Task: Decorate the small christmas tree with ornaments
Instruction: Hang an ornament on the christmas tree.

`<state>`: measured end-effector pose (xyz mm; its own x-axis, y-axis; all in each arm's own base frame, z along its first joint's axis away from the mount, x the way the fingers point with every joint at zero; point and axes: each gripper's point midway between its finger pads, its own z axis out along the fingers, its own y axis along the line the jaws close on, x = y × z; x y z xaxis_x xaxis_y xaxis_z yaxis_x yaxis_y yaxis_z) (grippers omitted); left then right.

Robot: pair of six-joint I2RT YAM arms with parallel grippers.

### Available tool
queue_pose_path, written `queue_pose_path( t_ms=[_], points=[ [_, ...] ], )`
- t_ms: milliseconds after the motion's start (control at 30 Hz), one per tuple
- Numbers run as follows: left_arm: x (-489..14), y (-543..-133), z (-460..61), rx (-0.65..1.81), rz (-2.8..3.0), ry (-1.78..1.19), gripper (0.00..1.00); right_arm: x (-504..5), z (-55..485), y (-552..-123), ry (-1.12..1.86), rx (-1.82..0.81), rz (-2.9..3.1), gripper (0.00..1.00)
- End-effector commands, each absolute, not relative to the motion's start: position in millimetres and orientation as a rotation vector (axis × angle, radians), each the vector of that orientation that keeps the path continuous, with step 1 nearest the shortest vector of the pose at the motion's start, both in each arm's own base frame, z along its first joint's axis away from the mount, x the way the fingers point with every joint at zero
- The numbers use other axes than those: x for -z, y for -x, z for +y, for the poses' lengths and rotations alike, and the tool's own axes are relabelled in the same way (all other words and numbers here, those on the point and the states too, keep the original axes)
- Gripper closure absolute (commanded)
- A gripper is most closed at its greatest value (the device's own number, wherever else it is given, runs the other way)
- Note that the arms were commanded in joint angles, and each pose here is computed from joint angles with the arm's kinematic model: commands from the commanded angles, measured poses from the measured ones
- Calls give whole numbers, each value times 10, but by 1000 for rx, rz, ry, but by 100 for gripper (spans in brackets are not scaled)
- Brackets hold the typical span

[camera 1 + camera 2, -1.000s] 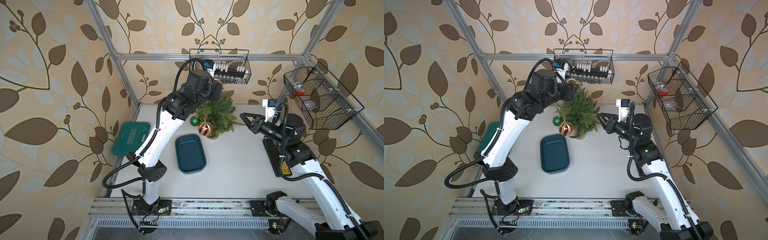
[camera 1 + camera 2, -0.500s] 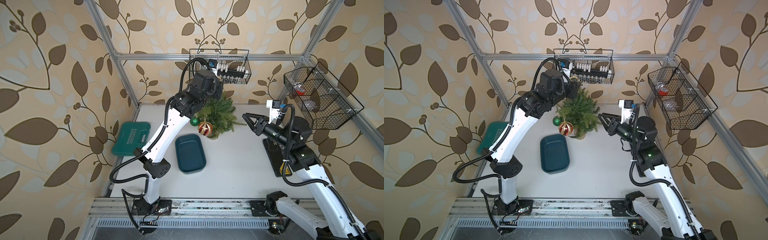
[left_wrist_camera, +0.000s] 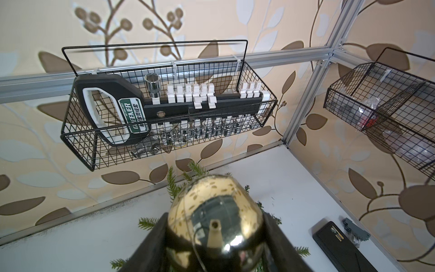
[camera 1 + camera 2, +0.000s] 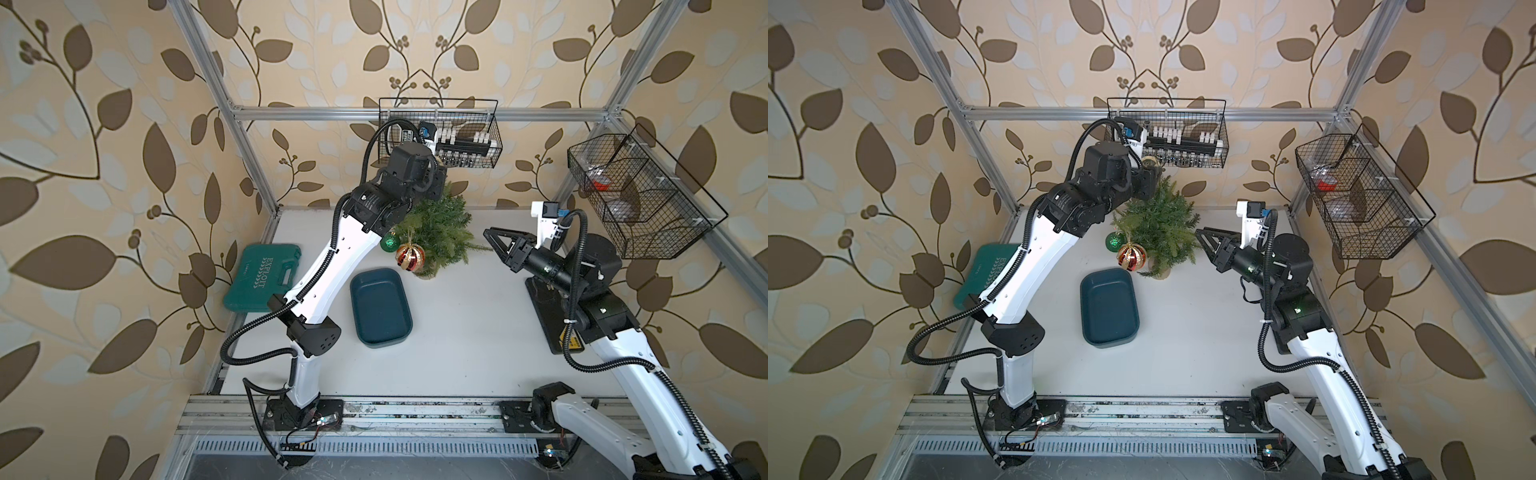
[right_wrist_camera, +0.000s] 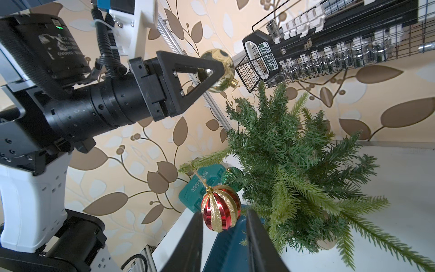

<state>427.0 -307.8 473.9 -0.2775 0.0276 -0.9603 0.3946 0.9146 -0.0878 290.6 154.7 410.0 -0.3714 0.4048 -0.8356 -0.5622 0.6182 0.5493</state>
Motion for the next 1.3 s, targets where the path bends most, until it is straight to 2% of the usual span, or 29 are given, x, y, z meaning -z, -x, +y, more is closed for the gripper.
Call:
queue_pose_path(
  t_ms=[0,1267],
  points=[
    [-4852,-4253,-3028,386,1801,-300,46,-4071,1563,-2900,141,-1036,1663,69],
    [-4899,-3967,-3057,502,1819,-334,47,-3891,1570,-2971,111,-1047,1696,69]
  ],
)
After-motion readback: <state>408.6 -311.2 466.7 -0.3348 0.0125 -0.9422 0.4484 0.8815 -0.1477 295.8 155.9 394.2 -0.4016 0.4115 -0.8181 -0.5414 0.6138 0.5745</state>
